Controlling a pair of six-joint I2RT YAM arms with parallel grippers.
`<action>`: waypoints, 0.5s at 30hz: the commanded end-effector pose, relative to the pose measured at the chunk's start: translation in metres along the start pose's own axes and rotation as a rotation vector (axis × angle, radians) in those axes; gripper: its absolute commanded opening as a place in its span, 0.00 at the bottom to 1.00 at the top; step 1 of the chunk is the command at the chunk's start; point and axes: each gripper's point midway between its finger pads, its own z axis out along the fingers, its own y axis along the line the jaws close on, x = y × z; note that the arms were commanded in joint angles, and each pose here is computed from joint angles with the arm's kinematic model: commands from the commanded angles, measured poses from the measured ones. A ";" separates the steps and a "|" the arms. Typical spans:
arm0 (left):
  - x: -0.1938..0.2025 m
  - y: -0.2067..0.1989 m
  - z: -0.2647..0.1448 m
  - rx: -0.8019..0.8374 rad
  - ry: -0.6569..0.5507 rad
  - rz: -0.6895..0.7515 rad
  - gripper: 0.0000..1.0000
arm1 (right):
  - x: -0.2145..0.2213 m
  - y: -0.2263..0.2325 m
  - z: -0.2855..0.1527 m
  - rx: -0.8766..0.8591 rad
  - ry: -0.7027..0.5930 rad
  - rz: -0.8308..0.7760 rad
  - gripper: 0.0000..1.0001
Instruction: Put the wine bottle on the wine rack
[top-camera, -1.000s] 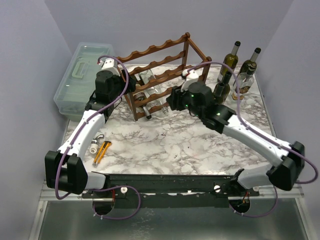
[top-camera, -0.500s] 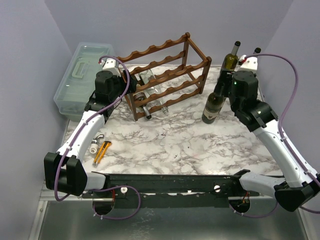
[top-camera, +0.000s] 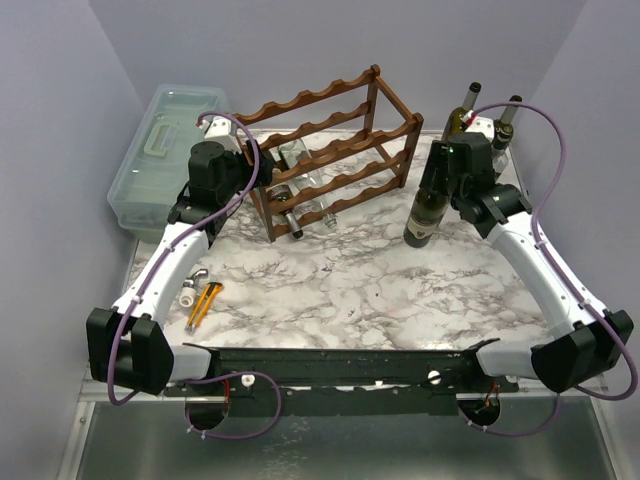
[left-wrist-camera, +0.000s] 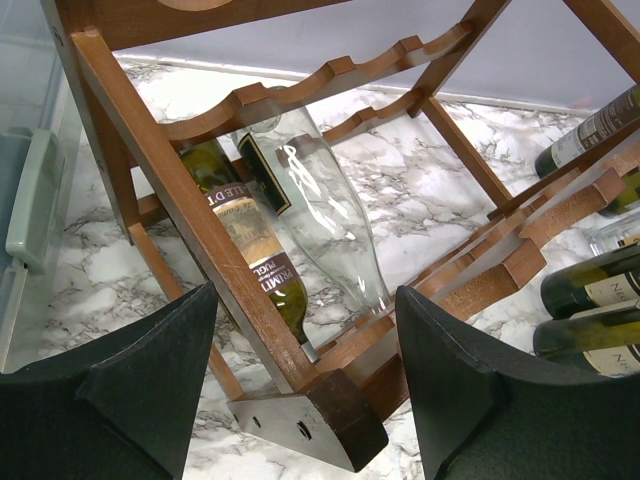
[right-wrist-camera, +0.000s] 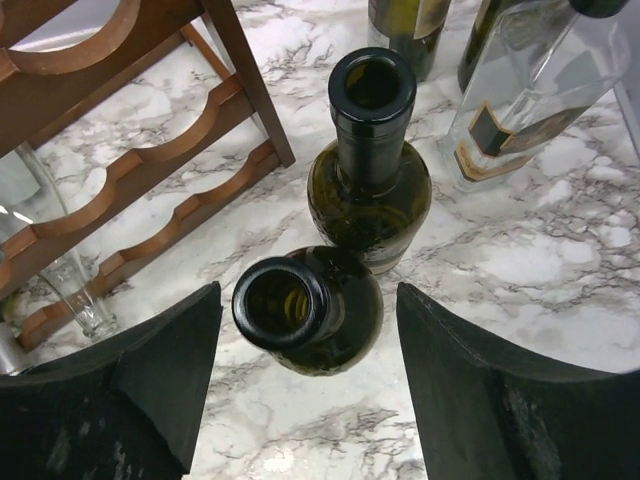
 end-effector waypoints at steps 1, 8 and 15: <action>-0.016 -0.012 -0.009 0.040 -0.037 0.018 0.74 | 0.009 0.000 0.019 0.028 0.008 0.018 0.69; -0.024 -0.007 -0.016 0.002 -0.068 0.024 0.87 | 0.029 0.004 0.031 0.015 0.049 -0.014 0.54; -0.043 0.007 -0.033 -0.084 -0.152 0.033 0.94 | 0.043 0.014 0.018 -0.095 0.087 -0.033 0.34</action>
